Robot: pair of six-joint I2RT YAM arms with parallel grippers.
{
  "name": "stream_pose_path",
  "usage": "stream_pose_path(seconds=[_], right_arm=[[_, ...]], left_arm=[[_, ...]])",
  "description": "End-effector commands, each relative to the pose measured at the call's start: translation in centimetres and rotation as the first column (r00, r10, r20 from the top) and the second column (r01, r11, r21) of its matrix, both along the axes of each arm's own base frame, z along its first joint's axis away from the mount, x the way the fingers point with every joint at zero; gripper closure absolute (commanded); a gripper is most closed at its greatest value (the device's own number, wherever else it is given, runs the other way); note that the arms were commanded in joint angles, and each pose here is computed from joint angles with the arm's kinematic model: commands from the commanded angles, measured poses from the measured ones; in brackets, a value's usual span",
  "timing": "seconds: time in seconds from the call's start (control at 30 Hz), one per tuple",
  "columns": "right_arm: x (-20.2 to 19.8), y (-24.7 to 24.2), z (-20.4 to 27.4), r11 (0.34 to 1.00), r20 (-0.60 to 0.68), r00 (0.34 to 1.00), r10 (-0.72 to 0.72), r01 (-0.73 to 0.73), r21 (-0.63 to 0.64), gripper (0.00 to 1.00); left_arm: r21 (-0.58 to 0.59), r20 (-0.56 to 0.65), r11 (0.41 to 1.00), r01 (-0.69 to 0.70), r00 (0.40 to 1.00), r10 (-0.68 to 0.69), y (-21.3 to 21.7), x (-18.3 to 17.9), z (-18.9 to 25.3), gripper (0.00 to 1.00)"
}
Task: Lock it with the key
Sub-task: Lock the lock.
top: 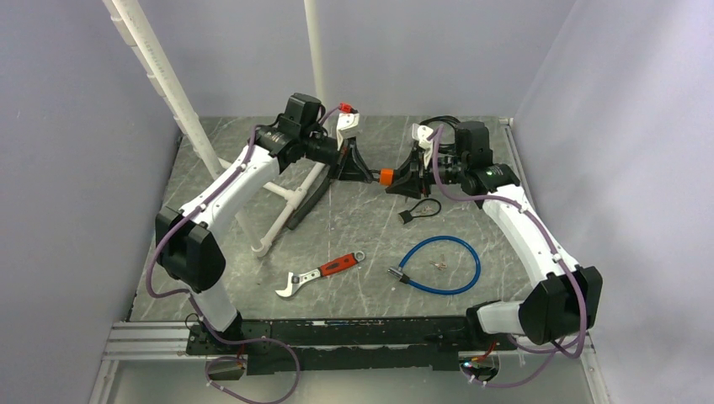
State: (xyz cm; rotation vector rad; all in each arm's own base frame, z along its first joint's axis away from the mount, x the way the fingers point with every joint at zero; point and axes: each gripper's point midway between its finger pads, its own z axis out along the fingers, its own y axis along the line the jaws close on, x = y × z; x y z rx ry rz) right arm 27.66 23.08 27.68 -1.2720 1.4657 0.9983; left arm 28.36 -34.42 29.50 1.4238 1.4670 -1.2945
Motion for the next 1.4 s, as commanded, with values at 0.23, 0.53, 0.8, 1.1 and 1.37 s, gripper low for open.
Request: stream_pose_path(seconds=[0.23, 0.53, 0.8, 1.1, 1.37], right_arm=[[-1.7, 3.8, 4.9, 0.973, 0.185, 0.964, 0.189, -0.21, 0.099, 1.0], [-1.7, 5.2, 5.1, 0.962, 0.179, 0.957, 0.228, -0.25, 0.11, 1.0], [-1.5, 3.3, 4.5, 0.978, 0.138, 0.976, 0.168, -0.183, 0.103, 1.0], [-1.0, -0.3, 4.5, 0.992, 0.064, 0.997, 0.039, -0.046, 0.12, 1.0], [-2.1, -0.5, 4.2, 0.993, 0.057, 0.997, 0.044, -0.05, 0.108, 1.0]], left_arm=[[-0.103, 0.136, 0.984, 0.148, 0.982, -0.133, -4.4, -3.3, 3.3, 1.0], [-0.113, 0.133, 0.977, 0.18, 0.977, -0.165, -4.8, -4.4, 3.3, 1.0], [-0.115, 0.09, 0.992, 0.051, 0.995, -0.041, -2.2, -2.8, 3.8, 0.99], [-0.077, 0.114, 0.997, -0.02, 0.993, 0.029, 1.1, -1.3, 4.5, 0.49], [-0.086, 0.119, 0.996, 0.007, 0.993, 0.003, 0.7, -1.1, 5.1, 0.6]])
